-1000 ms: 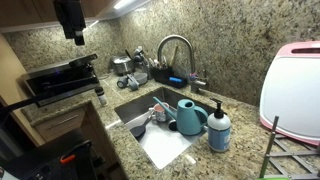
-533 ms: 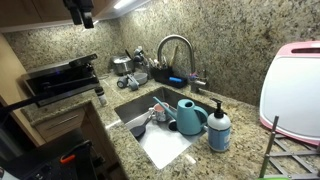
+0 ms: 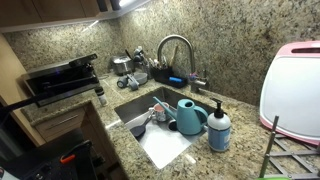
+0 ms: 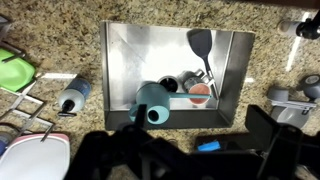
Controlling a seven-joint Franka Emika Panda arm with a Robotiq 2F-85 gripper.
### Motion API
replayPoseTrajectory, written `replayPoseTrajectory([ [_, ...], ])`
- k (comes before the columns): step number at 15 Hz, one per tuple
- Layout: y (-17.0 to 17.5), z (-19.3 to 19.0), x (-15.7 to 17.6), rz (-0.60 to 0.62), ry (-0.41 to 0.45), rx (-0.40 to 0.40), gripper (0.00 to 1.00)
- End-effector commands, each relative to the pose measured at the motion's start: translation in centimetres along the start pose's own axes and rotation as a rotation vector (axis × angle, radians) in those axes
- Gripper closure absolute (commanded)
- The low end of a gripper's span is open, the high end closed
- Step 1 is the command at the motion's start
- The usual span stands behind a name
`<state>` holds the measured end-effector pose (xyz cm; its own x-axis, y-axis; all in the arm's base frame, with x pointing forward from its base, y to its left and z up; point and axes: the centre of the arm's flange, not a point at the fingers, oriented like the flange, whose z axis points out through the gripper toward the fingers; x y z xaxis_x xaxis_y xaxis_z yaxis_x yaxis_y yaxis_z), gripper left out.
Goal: Press the pump on the bottle
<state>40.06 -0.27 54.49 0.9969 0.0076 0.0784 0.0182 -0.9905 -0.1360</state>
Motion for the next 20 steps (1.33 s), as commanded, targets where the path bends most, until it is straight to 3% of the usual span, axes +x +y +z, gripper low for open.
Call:
replayPoseTrajectory([
  [1,2.4,-0.1,2.7,0.038,-0.006,-0.042,0.00],
  [2,2.8,0.0,2.7,0.049,-0.007,-0.057,0.00],
  [3,3.1,0.2,2.5,0.049,-0.018,-0.061,0.25],
  [4,3.3,0.4,2.3,0.053,-0.015,-0.066,0.26],
  [13,6.0,1.2,2.3,0.104,-0.050,-0.092,0.95],
  [14,5.1,1.1,1.8,0.081,-0.039,-0.079,0.79],
  [16,5.7,1.4,1.8,0.094,-0.045,-0.078,0.93],
  [20,5.8,1.5,1.9,0.097,-0.048,-0.078,0.95],
])
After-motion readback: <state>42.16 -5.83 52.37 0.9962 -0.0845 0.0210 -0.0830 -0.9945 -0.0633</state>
